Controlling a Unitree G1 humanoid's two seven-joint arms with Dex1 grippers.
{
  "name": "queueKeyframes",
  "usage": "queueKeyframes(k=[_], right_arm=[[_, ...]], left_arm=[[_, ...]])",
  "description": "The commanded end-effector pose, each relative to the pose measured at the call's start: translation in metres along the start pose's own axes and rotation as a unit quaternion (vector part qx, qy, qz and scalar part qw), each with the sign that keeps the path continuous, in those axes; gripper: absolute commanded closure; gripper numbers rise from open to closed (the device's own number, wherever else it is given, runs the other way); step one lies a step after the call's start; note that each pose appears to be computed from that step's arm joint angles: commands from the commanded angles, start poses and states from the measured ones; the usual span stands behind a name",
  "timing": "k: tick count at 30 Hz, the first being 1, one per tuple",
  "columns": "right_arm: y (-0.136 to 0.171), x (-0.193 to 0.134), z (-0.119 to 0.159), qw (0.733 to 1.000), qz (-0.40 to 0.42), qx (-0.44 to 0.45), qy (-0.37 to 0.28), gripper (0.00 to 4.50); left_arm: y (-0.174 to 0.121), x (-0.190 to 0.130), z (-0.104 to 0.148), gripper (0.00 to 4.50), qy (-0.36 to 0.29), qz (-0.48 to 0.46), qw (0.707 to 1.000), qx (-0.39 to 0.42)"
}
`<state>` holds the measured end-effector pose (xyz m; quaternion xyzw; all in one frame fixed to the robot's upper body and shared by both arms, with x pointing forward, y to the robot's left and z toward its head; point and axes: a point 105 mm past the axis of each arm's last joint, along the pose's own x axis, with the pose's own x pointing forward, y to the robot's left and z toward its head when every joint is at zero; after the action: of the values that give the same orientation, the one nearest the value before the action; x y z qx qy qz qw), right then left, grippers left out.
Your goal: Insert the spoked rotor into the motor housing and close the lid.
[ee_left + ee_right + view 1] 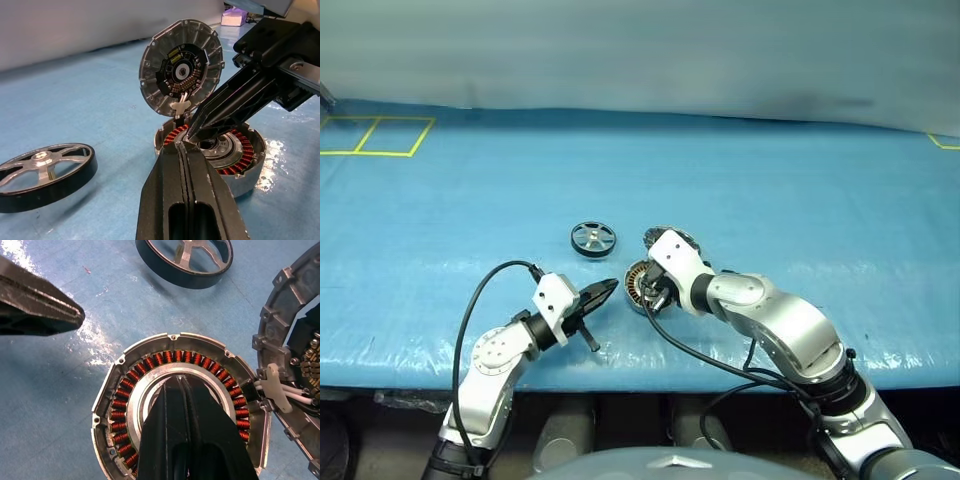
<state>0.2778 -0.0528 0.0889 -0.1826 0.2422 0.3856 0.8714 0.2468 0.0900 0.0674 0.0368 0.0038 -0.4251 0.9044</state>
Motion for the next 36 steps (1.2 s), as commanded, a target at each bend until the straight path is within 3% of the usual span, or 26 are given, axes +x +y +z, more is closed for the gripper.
queueKeyframes(k=[1, 36], right_arm=[[-0.003, -0.003, 0.006, 1.000, -0.008, -0.006, -0.010, 4.45], [-0.001, -0.011, -0.027, 0.997, -0.016, 0.080, 0.005, 4.45]], left_arm=[[-0.003, 0.002, 0.009, 4.50, -0.029, 0.000, 1.000, -0.003], [-0.004, 0.018, -0.023, 4.50, 0.007, -0.046, 0.999, -0.015]])
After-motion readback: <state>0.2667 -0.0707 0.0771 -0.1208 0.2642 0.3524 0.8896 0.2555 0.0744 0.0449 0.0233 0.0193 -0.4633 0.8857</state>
